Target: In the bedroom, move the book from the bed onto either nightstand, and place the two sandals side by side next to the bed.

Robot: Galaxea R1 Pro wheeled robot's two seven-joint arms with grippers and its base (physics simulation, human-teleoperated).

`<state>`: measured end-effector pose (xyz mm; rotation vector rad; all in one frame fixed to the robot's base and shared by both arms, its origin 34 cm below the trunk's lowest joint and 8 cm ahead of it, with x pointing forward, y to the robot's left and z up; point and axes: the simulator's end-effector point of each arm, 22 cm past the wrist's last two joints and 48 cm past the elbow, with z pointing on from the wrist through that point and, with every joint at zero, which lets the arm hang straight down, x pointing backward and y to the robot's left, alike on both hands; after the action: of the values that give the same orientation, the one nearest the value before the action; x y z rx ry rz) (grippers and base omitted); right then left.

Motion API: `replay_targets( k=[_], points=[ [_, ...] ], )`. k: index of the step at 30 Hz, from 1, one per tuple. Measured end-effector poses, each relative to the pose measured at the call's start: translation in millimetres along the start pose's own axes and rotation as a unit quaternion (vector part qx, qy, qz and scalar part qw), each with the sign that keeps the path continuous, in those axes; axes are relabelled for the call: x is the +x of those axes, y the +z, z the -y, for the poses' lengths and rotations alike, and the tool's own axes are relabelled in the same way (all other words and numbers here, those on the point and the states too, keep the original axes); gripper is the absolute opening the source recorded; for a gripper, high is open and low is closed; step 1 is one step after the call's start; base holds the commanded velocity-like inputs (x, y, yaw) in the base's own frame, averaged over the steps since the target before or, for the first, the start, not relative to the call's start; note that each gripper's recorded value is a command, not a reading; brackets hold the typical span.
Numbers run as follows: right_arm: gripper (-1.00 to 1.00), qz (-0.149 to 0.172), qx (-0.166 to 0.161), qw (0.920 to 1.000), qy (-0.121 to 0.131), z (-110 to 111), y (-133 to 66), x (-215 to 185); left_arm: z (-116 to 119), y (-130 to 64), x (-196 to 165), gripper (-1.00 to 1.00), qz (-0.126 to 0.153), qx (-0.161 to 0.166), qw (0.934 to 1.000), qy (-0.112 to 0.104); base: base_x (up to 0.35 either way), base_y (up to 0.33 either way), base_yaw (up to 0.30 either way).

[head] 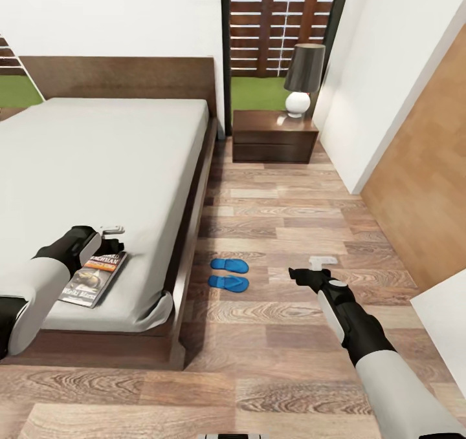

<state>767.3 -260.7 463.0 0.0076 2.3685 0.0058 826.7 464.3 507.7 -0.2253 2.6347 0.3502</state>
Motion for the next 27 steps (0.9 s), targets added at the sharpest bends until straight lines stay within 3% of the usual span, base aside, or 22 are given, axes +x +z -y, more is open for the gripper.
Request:
replay_targets(
  k=[8,17,27],
  points=[
    [1.00,0.000,0.000,1.0000,0.000,0.0,-0.3,-0.2,-1.1,-0.3,-0.2,1.00,0.000,-0.002,1.0000,0.003,-0.050,0.029,0.000],
    [1.00,0.000,0.000,1.0000,0.000,0.0,0.1,0.0,-2.4,0.2,0.2,1.00,0.000,-0.005,1.0000,0.007,-0.235,0.001,0.000],
    [1.00,0.000,0.000,1.0000,0.000,-0.1,-2.7,-3.7,-3.2,-1.7,2.9,1.00,-0.006,-0.005,1.0000,0.005,-0.023,0.000,0.000]
  ],
)
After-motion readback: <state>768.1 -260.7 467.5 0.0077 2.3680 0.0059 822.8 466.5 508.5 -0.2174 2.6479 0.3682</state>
